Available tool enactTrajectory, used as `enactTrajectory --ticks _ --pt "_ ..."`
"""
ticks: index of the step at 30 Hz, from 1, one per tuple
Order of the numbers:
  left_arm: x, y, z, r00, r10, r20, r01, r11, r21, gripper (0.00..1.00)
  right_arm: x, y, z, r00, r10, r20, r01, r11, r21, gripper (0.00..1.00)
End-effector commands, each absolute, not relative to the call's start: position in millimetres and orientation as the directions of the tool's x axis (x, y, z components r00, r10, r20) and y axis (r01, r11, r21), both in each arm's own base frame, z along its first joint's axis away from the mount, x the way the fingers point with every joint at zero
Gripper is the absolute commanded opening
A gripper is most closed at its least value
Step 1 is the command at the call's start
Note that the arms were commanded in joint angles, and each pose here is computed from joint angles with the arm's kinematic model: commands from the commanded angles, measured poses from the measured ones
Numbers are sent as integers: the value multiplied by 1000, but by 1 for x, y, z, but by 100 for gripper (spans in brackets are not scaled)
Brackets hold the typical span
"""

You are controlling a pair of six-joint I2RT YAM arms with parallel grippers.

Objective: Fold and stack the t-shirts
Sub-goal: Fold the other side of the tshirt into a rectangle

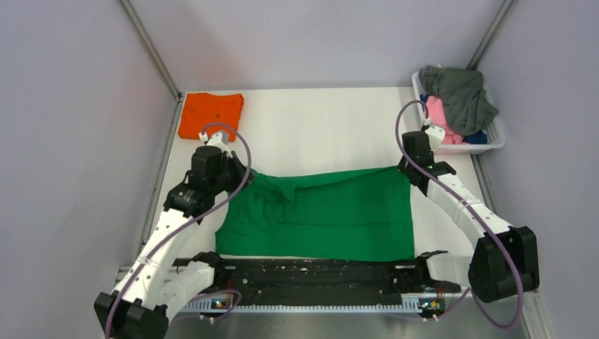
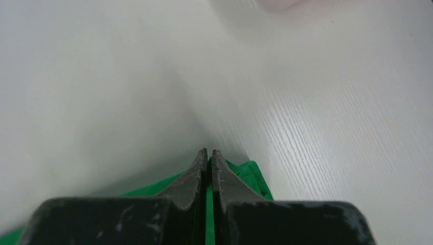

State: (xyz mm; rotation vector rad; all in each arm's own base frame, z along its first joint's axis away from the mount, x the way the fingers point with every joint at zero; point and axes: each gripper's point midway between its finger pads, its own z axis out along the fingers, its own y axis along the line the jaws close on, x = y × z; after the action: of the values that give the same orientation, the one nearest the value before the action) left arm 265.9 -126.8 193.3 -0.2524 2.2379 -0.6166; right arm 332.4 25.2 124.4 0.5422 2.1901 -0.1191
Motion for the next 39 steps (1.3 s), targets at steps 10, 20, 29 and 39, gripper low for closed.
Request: enactTrajectory --ticks 10,20,29,39 --pt "198 -97 177 -667 -455 -590 -119 847 -518 0 299 27 124 -561 330 -759 376 919 122 0" --pt "170 -95 152 -683 -503 -530 -168 814 -555 0 266 28 94 -624 318 -713 349 931 109 0" --pt "146 -72 99 -623 -679 -389 -461 720 -519 5 234 28 67 -656 376 -654 388 912 135 15" --pt "140 -77 136 -593 -697 -403 -398 689 -606 99 232 17 93 -555 448 -701 462 867 187 83"
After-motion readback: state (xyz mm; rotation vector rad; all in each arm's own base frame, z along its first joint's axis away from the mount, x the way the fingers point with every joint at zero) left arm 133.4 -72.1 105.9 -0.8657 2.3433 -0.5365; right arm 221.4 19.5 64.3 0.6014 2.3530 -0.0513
